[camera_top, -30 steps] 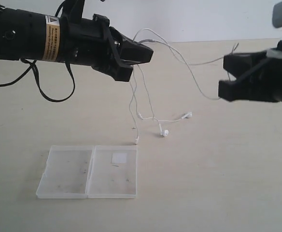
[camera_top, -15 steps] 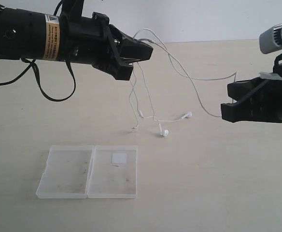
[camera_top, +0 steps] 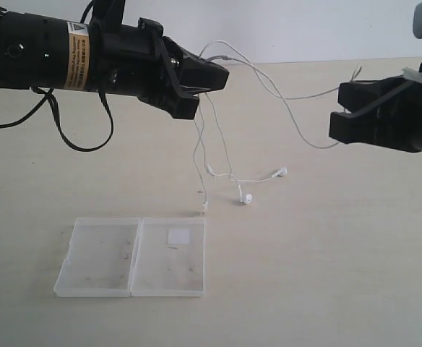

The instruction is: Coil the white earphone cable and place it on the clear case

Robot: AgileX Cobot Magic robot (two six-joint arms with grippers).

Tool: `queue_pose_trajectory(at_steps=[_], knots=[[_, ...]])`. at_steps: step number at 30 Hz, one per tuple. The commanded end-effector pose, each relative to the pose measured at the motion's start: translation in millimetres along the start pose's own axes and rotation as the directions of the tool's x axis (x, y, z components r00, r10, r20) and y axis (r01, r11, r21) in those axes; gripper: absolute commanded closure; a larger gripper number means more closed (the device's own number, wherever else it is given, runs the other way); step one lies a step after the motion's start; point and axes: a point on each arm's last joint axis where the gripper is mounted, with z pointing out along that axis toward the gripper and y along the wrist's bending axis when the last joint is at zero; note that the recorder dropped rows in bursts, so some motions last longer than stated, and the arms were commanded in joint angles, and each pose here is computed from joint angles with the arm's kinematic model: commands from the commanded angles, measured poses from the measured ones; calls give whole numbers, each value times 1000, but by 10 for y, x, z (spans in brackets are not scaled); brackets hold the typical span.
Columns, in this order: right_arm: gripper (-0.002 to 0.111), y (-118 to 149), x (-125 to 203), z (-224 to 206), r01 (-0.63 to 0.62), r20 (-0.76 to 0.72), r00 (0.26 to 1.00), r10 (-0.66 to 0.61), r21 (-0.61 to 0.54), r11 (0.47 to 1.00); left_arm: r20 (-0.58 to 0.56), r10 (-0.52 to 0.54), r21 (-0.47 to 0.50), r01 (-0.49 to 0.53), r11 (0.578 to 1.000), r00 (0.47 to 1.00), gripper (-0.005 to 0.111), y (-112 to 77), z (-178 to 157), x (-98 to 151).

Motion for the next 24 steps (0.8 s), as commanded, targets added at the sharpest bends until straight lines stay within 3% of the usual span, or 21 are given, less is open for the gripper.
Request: queue_pose_trajectory(at_steps=[1,19,24], knots=[[108,-15,56,-1,22,-75,997,-21,11,1000,13,-25,-7,25,1000,1000,107,6,-19,-11],[108,-16,62,-1,68,-82,994,-67,7,998,12,-12,-9,12,1000,1000,107,7,-19,-11],[100,-16,63,-1,66,-84,994,-65,7,998,12,-12,-9,12,1000,1000,107,7,-19,-11]])
